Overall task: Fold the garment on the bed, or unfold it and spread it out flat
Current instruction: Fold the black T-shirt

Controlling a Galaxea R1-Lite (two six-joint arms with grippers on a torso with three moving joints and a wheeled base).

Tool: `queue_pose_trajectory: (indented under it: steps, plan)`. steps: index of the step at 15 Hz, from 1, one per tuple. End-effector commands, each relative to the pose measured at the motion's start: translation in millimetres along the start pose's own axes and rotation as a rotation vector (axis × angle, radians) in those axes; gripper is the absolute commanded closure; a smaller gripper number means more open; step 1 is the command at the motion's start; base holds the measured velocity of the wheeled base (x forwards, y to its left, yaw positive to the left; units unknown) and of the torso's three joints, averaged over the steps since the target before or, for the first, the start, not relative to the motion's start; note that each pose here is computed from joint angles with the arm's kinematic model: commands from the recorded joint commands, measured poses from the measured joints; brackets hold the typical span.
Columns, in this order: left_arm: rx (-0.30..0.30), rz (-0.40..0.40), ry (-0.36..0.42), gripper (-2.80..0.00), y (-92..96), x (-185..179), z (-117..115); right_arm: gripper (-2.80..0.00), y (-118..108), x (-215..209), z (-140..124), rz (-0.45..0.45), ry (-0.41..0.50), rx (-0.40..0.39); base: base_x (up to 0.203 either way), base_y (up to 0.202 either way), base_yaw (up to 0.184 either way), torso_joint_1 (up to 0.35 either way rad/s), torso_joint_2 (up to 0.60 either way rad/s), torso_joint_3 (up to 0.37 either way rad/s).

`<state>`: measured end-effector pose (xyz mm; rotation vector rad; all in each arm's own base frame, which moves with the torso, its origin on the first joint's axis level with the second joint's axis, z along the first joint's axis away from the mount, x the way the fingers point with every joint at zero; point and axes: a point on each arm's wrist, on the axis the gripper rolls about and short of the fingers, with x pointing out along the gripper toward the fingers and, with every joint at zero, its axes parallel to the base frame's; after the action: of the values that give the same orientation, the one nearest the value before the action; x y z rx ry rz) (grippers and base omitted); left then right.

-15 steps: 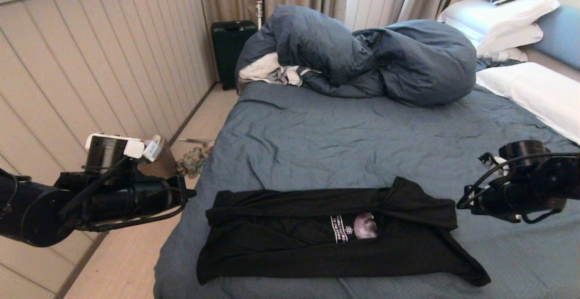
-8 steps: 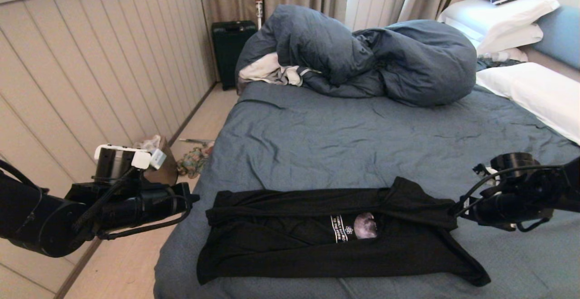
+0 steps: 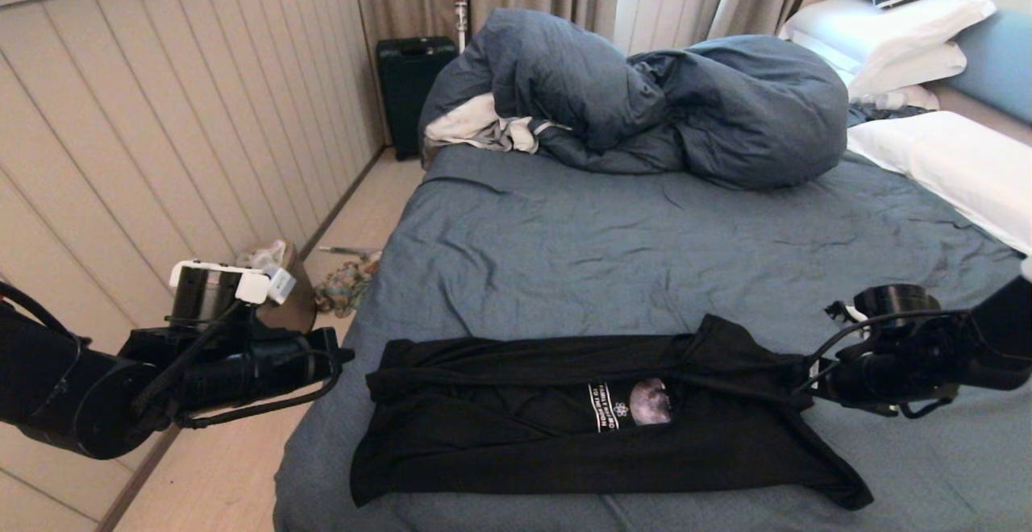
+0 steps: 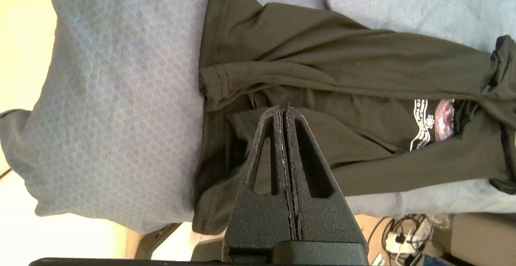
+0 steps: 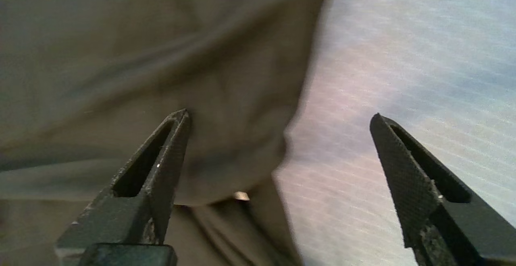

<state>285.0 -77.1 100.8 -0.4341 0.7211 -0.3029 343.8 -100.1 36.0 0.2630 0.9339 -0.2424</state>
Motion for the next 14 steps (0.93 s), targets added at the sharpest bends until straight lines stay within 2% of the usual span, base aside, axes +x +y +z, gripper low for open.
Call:
queue_pose_trajectory:
  steps: [1, 10, 11, 14]
  plan:
    - [-0.002, -0.003, -0.005, 0.0, -0.4, -1, 0, -2.8, 0, 6, -2, 0.001, 0.013, 0.001, 0.0, 0.0, 0.0, 0.0, 0.0, 0.0]
    - [0.001, -0.007, -0.011, 0.0, -1.3, -5, 0, -2.8, 6, 19, -1, 0.01, 0.025, 0.003, 0.0, 0.0, 0.0, 0.0, 0.0, 0.0]
    - [0.002, -0.008, -0.011, 0.0, -1.6, -6, 0, 0.0, 7, 18, -1, 0.012, 0.02, 0.004, 0.0, 0.0, 0.0, 0.0, 0.0, 0.0]
    - [0.004, -0.013, -0.015, 0.0, -2.6, -7, 0, 0.0, 12, 24, -2, 0.014, -0.023, 0.004, 0.0, 0.0, 0.0, 0.0, 0.0, 0.0]
